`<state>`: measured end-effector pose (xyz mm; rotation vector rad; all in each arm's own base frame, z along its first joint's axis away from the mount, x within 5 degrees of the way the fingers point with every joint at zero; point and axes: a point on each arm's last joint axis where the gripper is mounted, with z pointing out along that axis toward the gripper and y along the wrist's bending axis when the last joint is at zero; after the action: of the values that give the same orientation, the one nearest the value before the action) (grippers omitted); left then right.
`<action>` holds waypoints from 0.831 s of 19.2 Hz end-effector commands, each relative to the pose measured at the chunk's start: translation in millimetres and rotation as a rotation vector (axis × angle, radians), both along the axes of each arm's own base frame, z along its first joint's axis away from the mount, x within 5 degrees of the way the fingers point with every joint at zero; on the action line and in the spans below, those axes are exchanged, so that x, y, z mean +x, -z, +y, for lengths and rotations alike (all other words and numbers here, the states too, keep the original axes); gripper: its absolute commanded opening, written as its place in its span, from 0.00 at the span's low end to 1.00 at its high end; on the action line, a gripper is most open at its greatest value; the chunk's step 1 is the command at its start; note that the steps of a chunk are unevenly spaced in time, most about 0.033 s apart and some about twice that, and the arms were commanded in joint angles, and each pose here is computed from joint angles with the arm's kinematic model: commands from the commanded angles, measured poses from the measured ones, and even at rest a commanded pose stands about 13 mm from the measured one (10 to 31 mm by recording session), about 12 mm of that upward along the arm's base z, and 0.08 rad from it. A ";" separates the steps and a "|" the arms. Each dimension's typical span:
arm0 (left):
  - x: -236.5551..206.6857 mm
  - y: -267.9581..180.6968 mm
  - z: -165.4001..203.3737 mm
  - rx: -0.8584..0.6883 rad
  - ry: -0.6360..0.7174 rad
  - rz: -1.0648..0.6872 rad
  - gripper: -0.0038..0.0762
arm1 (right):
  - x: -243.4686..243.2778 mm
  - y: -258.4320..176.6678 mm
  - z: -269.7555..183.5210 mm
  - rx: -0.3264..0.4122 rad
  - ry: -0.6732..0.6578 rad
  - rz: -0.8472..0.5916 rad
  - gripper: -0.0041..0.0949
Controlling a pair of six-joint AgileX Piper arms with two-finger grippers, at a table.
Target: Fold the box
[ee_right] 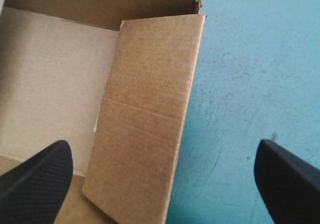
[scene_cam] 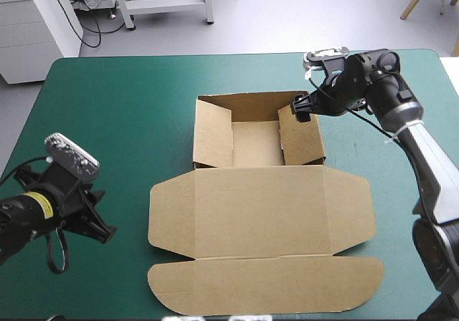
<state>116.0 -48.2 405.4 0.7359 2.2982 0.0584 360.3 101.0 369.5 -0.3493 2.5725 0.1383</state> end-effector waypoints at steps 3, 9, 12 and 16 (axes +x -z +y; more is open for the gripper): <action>-6.9 41.3 4.0 0.020 0.012 0.007 0.06 | 26.3 24.9 5.7 -0.018 -0.012 0.007 0.95; -4.4 60.5 2.2 0.037 0.015 0.040 0.04 | 46.1 61.3 11.1 -0.038 -0.020 0.071 0.92; -1.9 64.6 0.3 0.027 0.022 0.022 0.04 | 49.5 71.1 12.7 -0.040 -0.025 0.097 0.55; -0.6 63.3 -0.7 0.017 0.027 0.002 0.04 | 50.5 70.7 11.7 -0.052 -0.025 0.085 0.03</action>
<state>112.3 -47.2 331.0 0.8029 2.3707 0.0781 413.9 115.5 265.6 -0.4023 2.7760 0.1015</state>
